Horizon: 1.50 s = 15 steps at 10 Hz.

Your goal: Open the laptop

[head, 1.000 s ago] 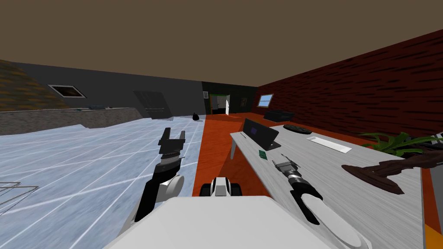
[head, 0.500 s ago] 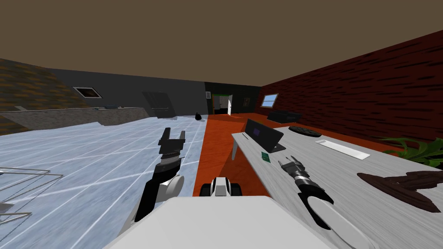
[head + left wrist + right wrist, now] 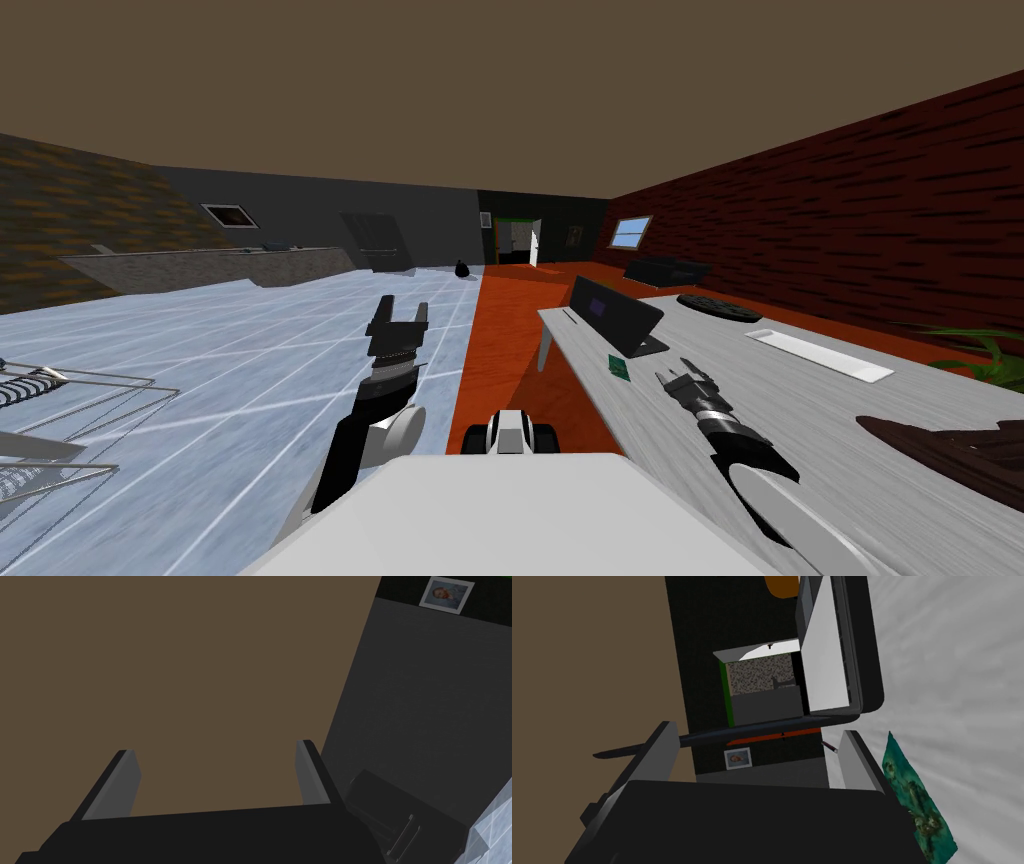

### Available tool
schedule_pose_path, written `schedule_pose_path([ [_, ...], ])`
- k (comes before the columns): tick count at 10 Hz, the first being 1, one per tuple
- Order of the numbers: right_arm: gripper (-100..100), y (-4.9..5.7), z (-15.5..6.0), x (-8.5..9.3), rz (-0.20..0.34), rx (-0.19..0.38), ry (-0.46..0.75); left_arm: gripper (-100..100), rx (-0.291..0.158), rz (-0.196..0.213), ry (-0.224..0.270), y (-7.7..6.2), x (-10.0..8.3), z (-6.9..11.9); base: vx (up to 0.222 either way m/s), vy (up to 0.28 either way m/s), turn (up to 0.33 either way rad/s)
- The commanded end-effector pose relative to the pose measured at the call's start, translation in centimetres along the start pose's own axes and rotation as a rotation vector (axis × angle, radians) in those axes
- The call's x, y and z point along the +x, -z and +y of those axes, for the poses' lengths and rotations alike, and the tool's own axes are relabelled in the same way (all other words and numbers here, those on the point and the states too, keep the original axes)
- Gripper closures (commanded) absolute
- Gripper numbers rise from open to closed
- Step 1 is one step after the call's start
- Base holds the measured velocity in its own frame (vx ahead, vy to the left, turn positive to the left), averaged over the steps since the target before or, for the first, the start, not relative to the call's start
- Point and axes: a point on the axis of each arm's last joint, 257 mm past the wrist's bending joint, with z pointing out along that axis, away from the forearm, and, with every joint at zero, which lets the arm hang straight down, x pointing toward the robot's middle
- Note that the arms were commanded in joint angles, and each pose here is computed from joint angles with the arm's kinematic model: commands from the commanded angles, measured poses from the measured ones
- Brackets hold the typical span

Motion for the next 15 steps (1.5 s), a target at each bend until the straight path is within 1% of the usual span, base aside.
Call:
schedule_pose_path([
  [1, -100, -0.2, -0.9, -0.2, -0.024, 0.02, 0.08, 0, 0.0, 0.0, 0.0, 0.0, 0.0, 0.0, 0.001, -0.011, -0.014],
  [2, -100, -0.3, -2.3, 0.7, -0.032, 0.046, 0.165, 0, 0.0, 0.0, 0.0, 0.0, 0.0, 0.0, 0.0, -0.015, 0.095],
  [4, -100, -0.3, -2.3, 0.3, -0.049, 0.046, 0.194, 0, 0.0, 0.0, 0.0, 0.0, 0.0, 0.0, 0.001, -0.016, 0.048],
  [5, -100, -0.3, -3.6, 1.0, -0.061, 0.07, 0.275, 0, 0.0, 0.0, 0.0, 0.0, 0.0, 0.0, 0.0, -0.014, 0.118],
  [6, -100, -0.3, -3.5, 0.6, -0.076, 0.069, 0.299, 0, 0.0, 0.0, 0.0, 0.0, 0.0, 0.0, 0.001, -0.02, 0.078],
  [7, -100, -0.4, -4.7, 1.2, -0.088, 0.091, 0.371, 0, 0.0, 0.0, 0.0, 0.0, 0.0, 0.0, -0.001, -0.021, 0.12],
  [9, -100, -0.4, -4.5, 0.6, -0.11, 0.09, 0.405, 0, 0.0, 0.0, 0.0, 0.0, 0.0, 0.0, -0.001, -0.019, 0.022],
  [10, -100, -0.4, -5.6, 0.9, -0.131, 0.108, 0.481, 0, 0.0, 0.0, 0.0, 0.0, 0.0, 0.0, -0.006, -0.013, 0.114],
  [11, -100, -0.4, -5.5, 0.5, -0.145, 0.107, 0.501, 0, 0.0, 0.0, 0.0, 0.0, 0.0, 0.0, -0.004, -0.019, 0.065],
  [12, -100, -0.4, -6.5, 0.7, -0.166, 0.124, 0.569, 0, 0.0, 0.0, 0.0, 0.0, 0.0, 0.0, -0.004, -0.023, 0.102],
  [13, -100, -0.4, -6.3, 0.4, -0.181, 0.122, 0.59, 0, 0.0, 0.0, 0.0, 0.0, 0.0, 0.0, -0.005, -0.021, 0.052],
  [14, -100, -0.4, -7.1, 0.4, -0.204, 0.136, 0.653, 0, 0.0, 0.0, 0.0, 0.0, 0.0, 0.0, -0.005, -0.021, 0.088],
  [15, -100, -0.3, -6.9, 0.1, -0.217, 0.135, 0.671, 0, 0.0, 0.0, 0.0, 0.0, 0.0, 0.0, -0.004, -0.019, 0.051],
])
